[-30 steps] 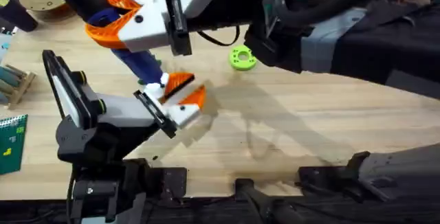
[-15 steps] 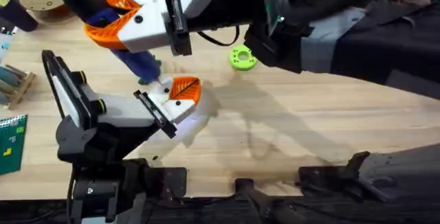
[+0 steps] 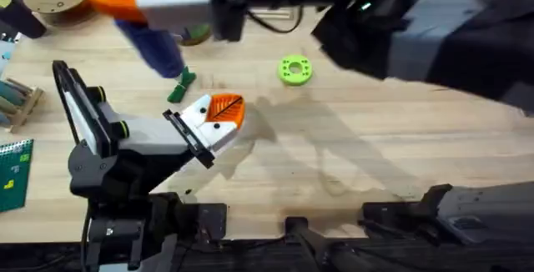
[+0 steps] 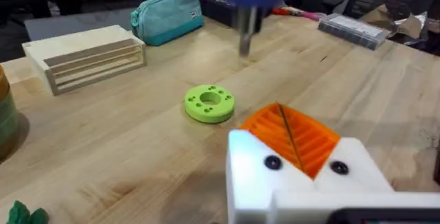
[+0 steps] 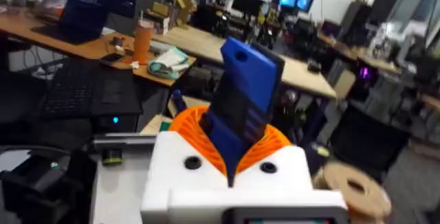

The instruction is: Pick up the gripper from the table and insert it into the empty holder that is missing its gripper. Then pick up a screw, insert it into the mounting hole, and use the screwdriver to tighten it. Finally, clean up the table by picking up the vegetable and placing it into the bucket.

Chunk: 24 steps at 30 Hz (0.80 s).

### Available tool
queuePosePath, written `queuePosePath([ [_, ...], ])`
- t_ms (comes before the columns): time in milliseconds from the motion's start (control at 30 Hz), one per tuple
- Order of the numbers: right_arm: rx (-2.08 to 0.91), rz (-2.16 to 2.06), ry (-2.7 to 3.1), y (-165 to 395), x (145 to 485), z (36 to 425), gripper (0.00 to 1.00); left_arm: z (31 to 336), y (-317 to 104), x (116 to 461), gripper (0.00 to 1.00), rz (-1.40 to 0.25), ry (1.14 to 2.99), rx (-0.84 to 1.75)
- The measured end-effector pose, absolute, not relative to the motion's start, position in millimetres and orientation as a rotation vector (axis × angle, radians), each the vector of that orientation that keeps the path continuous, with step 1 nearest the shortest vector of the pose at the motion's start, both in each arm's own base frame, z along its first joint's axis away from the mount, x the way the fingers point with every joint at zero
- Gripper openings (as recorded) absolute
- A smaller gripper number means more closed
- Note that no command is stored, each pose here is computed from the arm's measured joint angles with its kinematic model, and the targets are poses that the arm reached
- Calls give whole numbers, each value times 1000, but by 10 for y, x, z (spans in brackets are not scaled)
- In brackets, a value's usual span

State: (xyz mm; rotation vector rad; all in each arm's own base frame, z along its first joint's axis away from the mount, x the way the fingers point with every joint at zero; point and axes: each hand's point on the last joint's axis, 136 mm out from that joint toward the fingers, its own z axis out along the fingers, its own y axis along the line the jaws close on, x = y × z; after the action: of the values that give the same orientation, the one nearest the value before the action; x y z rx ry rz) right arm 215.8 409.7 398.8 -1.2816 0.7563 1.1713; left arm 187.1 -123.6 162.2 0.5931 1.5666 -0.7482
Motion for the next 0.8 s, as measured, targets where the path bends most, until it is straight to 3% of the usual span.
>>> queuePosePath([
  [233,-1246,1103,1000,3645,2721,3834,6,1622,-1236,1871,5,-748,1566,593],
  [467,-1195,913,1277,2970,3450,3330,6,1623,-1236,1871,5,-747,1566,594],
  [500,-1184,810,1370,2675,3666,3119,6,1622,-1236,1871,5,-746,1566,595],
  [800,-1319,323,1544,1950,4072,2472,6,1622,-1236,1871,5,-746,1566,595],
])
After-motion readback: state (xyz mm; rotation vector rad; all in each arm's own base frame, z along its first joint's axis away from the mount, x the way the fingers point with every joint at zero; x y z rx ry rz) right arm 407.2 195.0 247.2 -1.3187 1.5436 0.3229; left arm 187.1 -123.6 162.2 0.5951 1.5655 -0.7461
